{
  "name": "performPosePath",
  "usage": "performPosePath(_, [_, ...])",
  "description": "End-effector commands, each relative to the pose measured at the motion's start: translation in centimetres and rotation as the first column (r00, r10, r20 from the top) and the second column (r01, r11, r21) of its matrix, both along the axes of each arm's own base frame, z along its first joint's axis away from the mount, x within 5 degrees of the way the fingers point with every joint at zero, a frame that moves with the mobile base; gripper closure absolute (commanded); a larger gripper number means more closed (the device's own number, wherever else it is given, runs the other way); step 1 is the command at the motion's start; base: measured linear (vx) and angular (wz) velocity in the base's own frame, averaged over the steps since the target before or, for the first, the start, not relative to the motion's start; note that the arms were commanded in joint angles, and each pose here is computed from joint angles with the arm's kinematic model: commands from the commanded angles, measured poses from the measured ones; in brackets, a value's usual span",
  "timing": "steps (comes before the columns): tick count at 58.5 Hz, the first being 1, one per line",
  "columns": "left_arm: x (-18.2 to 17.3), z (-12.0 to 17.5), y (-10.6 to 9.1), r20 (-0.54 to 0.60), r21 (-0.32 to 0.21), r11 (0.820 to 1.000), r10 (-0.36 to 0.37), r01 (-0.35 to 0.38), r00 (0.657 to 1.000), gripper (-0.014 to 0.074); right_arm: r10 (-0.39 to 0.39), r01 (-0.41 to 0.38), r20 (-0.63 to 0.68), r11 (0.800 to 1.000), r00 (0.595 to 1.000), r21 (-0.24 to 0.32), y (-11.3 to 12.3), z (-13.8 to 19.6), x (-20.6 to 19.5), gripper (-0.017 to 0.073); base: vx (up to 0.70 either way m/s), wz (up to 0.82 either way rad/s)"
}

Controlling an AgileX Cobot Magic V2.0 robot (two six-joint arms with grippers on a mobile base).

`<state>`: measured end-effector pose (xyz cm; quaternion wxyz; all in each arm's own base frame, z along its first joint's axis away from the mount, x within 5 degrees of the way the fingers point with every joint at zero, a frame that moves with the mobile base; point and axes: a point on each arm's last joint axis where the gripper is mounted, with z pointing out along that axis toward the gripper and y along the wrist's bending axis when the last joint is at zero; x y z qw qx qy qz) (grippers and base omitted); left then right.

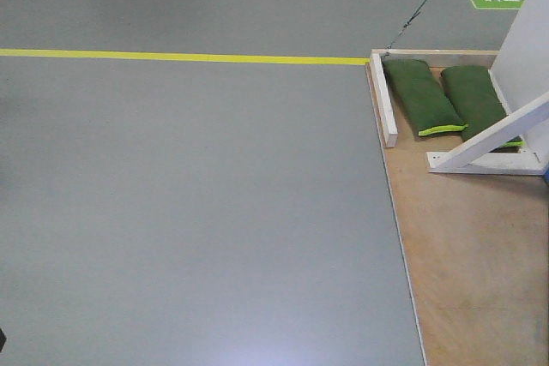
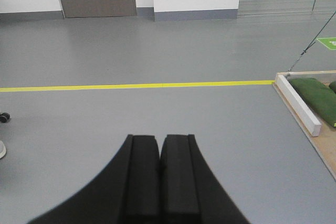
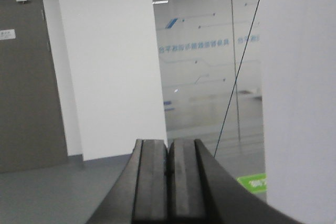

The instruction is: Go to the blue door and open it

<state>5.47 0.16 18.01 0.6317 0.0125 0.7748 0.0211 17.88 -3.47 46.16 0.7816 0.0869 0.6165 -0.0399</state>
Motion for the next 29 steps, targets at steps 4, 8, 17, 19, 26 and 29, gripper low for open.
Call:
performPosePath(4, [0.0, 1.7, -0.1, 0.122, -0.009, 1.0, -0.011, 0.012, 0.992, 0.0521, -0.113, 0.146, 0.289, 0.985, 0.951, -0.094, -1.4, 6.0, -2.9, 0.0547, 0.0, 0.0])
performPosePath(8, [0.0, 1.7, -0.1, 0.122, -0.009, 1.0, -0.011, 0.012, 0.992, 0.0521, -0.186, 0.232, 0.348, 0.968, 0.919, -0.095, -2.4, 7.6, -4.2, 0.0547, 0.0, 0.0])
performPosePath(17, [0.0, 1.7, -0.1, 0.122, -0.009, 1.0, -0.011, 0.012, 0.992, 0.0521, -0.365, 0.449, 0.499, 0.892, 0.786, -0.055, -4.3, 11.1, -8.1, 0.0547, 0.0, 0.0])
performPosePath(19, [0.0, 1.7, -0.1, 0.122, -0.009, 1.0, -0.011, 0.012, 0.992, 0.0521, -0.395, 0.488, 0.533, 0.872, 0.748, -0.039, -4.5, 11.7, -8.9, 0.0547, 0.0, 0.0])
performPosePath(26, [0.0, 1.7, -0.1, 0.122, -0.009, 1.0, -0.011, 0.012, 0.992, 0.0521, -0.483, 0.606, 0.619, 0.795, 0.619, 0.014, -5.4, 13.2, -11.4, 0.0547, 0.0, 0.0])
performPosePath(29, [0.0, 1.7, -0.1, 0.122, -0.009, 1.0, -0.011, 0.012, 0.992, 0.0521, -0.52, 0.658, 0.645, 0.752, 0.56, 0.034, -5.9, 13.5, -12.2, 0.0547, 0.0, 0.0])
